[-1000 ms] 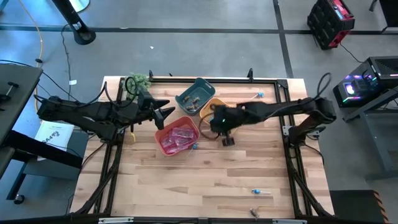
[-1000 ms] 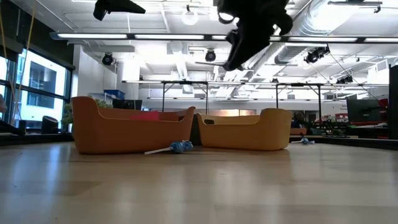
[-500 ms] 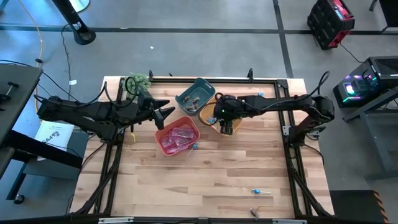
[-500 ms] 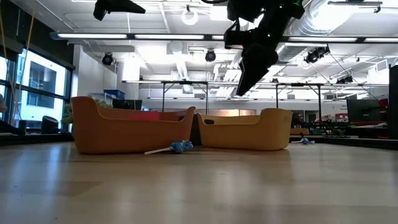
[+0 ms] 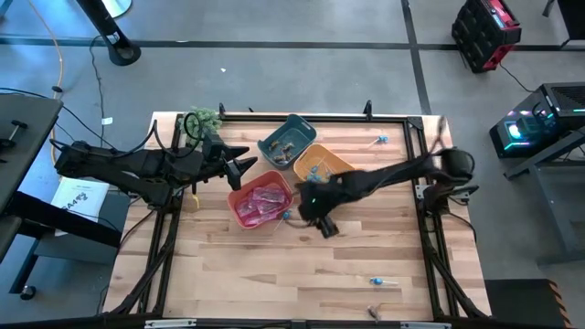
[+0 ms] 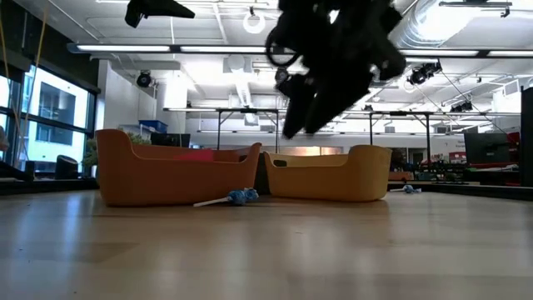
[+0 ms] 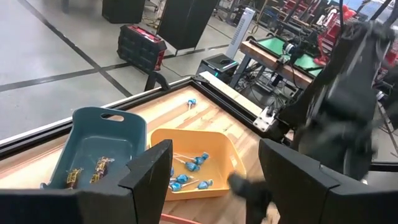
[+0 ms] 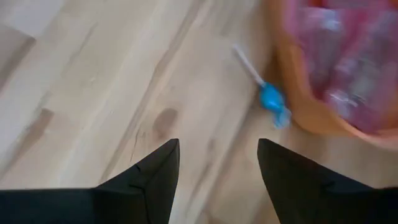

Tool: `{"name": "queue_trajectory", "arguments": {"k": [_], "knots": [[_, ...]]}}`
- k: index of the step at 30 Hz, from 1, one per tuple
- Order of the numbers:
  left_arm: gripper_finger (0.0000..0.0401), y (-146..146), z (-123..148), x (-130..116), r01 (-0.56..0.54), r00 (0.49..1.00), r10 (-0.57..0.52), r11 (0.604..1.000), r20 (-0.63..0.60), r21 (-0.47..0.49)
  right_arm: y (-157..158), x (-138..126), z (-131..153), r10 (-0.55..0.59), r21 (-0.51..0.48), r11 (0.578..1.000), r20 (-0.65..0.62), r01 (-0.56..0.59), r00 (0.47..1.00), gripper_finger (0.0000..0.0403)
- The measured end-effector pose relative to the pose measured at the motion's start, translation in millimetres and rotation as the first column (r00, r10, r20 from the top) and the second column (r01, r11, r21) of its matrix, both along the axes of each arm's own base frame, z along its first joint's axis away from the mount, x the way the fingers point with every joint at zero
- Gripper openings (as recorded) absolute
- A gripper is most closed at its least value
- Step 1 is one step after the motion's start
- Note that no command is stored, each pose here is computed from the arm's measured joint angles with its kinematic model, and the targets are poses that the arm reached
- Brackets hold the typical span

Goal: Sort candy
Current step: Put the blue candy into the yellow bin

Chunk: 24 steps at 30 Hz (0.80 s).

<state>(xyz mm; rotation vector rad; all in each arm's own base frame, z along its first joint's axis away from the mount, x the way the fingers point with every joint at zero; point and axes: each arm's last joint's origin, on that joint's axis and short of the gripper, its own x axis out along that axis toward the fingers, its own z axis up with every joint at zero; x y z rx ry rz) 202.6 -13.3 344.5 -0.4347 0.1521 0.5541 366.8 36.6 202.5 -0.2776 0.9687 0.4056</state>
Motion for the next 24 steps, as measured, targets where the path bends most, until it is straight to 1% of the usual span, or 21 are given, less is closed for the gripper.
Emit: {"name": "queue_trajectory", "arguments": {"k": [3, 5, 9, 14, 20, 24], "knots": [[0.0234, 0.0, 0.0, 0.0, -0.005, 1.000, 0.006, 1.000, 0.010, -0.018, 14.8, 14.2, -22.4, 0.070, -0.024, 0.997, 0.040, -0.069, 0.997, 0.0209], [0.0234, 0.0, 0.0, 0.0, -0.007, 1.000, 0.007, 1.000, 0.012, -0.022, 20.7, 21.8, -34.5, 0.088, -0.052, 0.995, 0.069, -0.084, 0.994, 0.0209], [0.0234, 0.0, 0.0, 0.0, -0.008, 1.000, 0.009, 1.000, 0.014, -0.026, 20.8, 31.8, -49.5, 0.068, -0.131, 0.990, 0.111, -0.054, 0.992, 0.0209], [0.0234, 0.0, 0.0, 0.0, -0.011, 1.000, 0.011, 0.999, 0.019, -0.035, 8.2, 39.6, -65.7, 0.017, -0.168, 0.986, 0.116, 0.003, 0.993, 0.0209], [0.0234, 0.0, 0.0, 0.0, -0.012, 1.000, 0.013, 0.999, 0.023, -0.041, -0.8, 47.2, -64.3, -0.015, -0.175, 0.983, 0.191, 0.049, 0.982, 0.0208], [0.0234, 0.0, 0.0, 0.0, -0.012, 1.000, 0.013, 0.999, 0.023, -0.041, -4.8, 48.0, -63.8, 0.001, -0.161, 0.987, 0.197, 0.031, 0.980, 0.0208]]}}
